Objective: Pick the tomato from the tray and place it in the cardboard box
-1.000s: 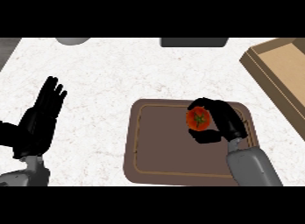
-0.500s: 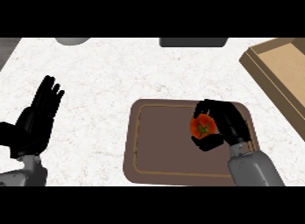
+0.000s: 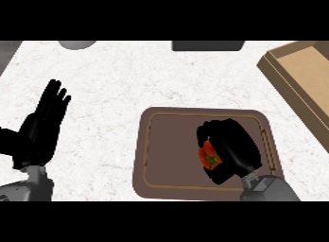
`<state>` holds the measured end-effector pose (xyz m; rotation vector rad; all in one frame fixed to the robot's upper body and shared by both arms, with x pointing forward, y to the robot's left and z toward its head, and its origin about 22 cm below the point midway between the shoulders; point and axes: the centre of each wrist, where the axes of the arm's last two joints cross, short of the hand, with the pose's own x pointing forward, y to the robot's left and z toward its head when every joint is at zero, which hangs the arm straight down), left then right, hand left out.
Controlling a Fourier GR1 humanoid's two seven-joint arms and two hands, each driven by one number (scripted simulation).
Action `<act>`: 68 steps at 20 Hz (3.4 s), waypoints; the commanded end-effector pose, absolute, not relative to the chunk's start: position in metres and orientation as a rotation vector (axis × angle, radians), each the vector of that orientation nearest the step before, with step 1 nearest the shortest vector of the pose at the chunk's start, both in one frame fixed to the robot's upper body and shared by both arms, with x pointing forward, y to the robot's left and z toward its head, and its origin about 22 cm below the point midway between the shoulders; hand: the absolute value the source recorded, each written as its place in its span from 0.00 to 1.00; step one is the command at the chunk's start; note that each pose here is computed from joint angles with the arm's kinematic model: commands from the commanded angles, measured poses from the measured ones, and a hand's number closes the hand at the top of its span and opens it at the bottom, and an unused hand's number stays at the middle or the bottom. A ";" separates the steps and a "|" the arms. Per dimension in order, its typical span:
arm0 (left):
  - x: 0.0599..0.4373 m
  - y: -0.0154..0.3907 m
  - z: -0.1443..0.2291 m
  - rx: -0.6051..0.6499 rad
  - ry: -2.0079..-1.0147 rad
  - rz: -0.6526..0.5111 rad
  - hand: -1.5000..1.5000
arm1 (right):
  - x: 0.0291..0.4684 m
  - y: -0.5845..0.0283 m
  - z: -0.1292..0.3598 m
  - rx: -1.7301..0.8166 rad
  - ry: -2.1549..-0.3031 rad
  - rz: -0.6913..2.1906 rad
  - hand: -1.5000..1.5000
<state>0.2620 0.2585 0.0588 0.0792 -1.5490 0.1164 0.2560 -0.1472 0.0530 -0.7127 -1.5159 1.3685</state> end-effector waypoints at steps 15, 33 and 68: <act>0.255 0.261 0.060 0.079 -1.551 0.107 0.50 | 0.226 -0.188 0.179 -0.996 -1.720 0.769 1.00; 0.274 0.245 0.058 0.045 -1.551 0.099 0.50 | 0.328 -0.324 0.198 -1.301 -1.492 0.655 1.00; 0.268 0.249 0.051 0.043 -1.557 0.102 0.50 | 0.397 -0.448 0.171 -0.985 -1.694 0.288 0.00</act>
